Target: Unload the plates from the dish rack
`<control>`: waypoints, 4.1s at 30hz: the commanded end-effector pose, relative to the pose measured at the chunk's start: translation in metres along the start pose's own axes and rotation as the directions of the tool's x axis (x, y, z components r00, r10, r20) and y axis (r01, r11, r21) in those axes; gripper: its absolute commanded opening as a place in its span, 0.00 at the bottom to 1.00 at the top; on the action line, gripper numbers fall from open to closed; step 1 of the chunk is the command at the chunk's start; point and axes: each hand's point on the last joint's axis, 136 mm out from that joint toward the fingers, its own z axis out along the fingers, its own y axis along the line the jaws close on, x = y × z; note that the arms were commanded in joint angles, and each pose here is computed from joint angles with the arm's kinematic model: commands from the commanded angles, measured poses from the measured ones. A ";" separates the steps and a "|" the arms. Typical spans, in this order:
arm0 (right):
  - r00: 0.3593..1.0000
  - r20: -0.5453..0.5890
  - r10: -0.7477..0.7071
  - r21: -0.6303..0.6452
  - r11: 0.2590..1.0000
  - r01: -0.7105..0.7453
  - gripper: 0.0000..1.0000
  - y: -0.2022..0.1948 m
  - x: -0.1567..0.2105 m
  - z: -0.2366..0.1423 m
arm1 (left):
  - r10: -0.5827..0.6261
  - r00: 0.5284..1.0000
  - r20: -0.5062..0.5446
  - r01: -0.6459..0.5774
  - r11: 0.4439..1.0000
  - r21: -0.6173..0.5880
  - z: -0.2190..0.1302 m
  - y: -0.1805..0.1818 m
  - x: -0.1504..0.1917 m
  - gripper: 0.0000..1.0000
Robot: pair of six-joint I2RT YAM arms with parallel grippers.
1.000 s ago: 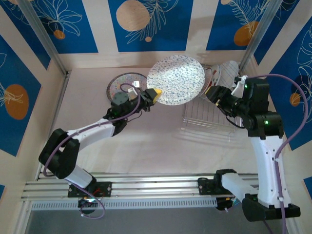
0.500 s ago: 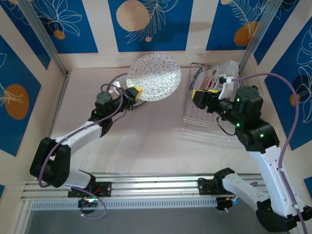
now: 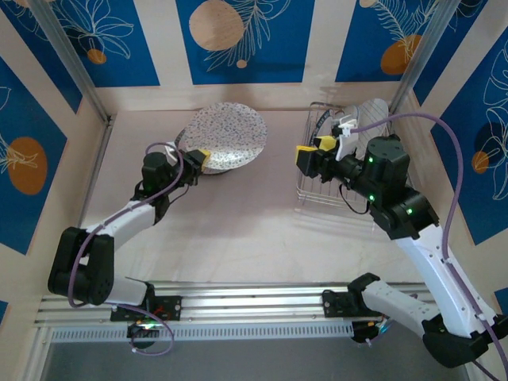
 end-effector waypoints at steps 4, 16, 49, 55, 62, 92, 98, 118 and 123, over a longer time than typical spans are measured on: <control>0.999 0.017 -0.041 -0.044 0.998 0.042 0.63 0.007 0.000 0.004 | 0.094 0.995 0.037 -0.095 0.995 0.019 -0.008 -0.005 -0.019 0.00; 0.999 0.011 -0.040 -0.049 0.998 0.040 0.64 0.006 0.003 0.012 | 0.123 0.988 0.096 -0.112 0.987 -0.114 -0.001 0.040 -0.052 0.00; 1.000 -0.025 0.015 -0.052 0.999 -0.016 0.64 0.004 0.008 0.025 | 0.072 0.993 0.095 -0.055 0.983 -0.174 0.052 0.103 -0.108 0.00; 0.999 -0.031 0.018 -0.040 0.999 -0.019 0.64 0.002 0.009 0.022 | 0.068 0.994 0.085 -0.051 0.982 -0.184 0.056 0.112 -0.110 0.00; 0.999 -0.036 0.023 -0.032 0.999 -0.025 0.65 0.001 0.009 0.021 | 0.053 0.996 0.078 -0.036 0.978 -0.203 0.057 0.124 -0.109 0.07; 0.997 -0.044 0.064 0.011 0.998 -0.064 0.65 -0.006 0.012 0.020 | 0.006 1.000 0.014 0.002 0.856 -0.517 0.031 0.139 -0.104 0.53; 0.996 -0.051 0.073 0.013 0.997 -0.072 0.65 -0.007 0.015 0.021 | -0.006 1.000 -0.004 0.003 0.830 -0.558 0.029 0.144 -0.102 0.55; 0.996 -0.052 0.078 0.034 0.997 -0.076 0.66 -0.012 0.015 0.022 | -0.030 0.999 -0.026 0.004 0.736 -0.677 0.023 0.154 -0.104 0.63; 0.995 -0.057 0.080 0.040 0.996 -0.078 0.66 -0.014 0.016 0.021 | -0.038 0.998 -0.041 0.001 0.744 -0.669 0.033 0.152 -0.105 0.63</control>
